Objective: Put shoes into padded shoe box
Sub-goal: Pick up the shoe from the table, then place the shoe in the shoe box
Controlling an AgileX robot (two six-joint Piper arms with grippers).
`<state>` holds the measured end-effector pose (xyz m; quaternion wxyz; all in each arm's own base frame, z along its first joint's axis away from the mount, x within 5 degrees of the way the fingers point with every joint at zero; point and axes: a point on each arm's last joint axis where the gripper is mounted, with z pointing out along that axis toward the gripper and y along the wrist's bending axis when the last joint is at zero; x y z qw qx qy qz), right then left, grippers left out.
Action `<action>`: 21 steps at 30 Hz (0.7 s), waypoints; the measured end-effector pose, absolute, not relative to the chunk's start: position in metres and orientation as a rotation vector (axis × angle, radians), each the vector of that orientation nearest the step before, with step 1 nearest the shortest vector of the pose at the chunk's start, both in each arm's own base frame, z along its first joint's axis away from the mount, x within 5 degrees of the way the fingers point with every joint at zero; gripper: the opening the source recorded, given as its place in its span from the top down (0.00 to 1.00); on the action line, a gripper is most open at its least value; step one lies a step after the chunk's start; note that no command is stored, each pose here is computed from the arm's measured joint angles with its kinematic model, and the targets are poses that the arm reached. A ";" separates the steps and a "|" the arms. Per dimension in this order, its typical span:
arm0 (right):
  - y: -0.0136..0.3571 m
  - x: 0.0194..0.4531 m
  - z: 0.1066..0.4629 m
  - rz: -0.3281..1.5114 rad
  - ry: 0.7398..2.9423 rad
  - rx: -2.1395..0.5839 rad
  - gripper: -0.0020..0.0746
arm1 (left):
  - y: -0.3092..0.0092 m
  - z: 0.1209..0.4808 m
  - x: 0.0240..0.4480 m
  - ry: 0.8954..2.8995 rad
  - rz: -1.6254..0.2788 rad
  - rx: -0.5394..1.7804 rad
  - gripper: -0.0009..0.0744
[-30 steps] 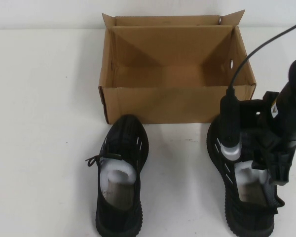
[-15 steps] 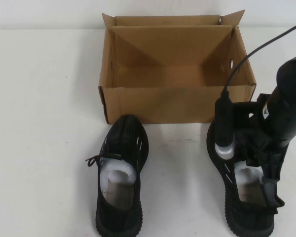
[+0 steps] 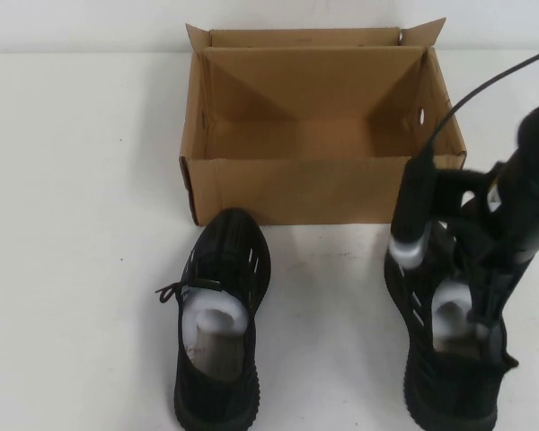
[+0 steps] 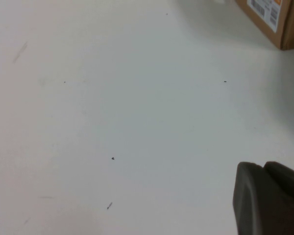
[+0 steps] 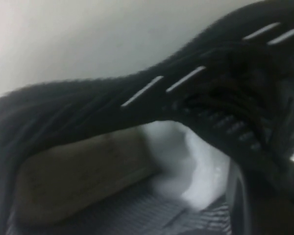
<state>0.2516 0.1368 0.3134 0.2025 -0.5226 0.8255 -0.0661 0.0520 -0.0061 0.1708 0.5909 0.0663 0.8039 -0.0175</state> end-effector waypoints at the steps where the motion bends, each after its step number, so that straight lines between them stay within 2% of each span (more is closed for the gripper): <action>1: 0.135 0.249 0.319 -0.175 2.326 -1.379 0.98 | -0.006 0.171 0.052 1.871 -0.041 0.154 0.99; 11: 0.125 0.228 0.343 0.114 2.613 -0.379 0.98 | -0.006 0.171 0.052 1.871 -0.041 0.154 0.99; 17: 0.131 0.232 0.347 0.233 2.573 -0.058 0.98 | -0.006 0.171 0.052 1.871 -0.041 0.154 0.99; 21: 0.133 0.236 0.351 0.277 2.519 -0.016 0.98 | -0.006 0.171 0.052 1.871 -0.041 0.154 0.99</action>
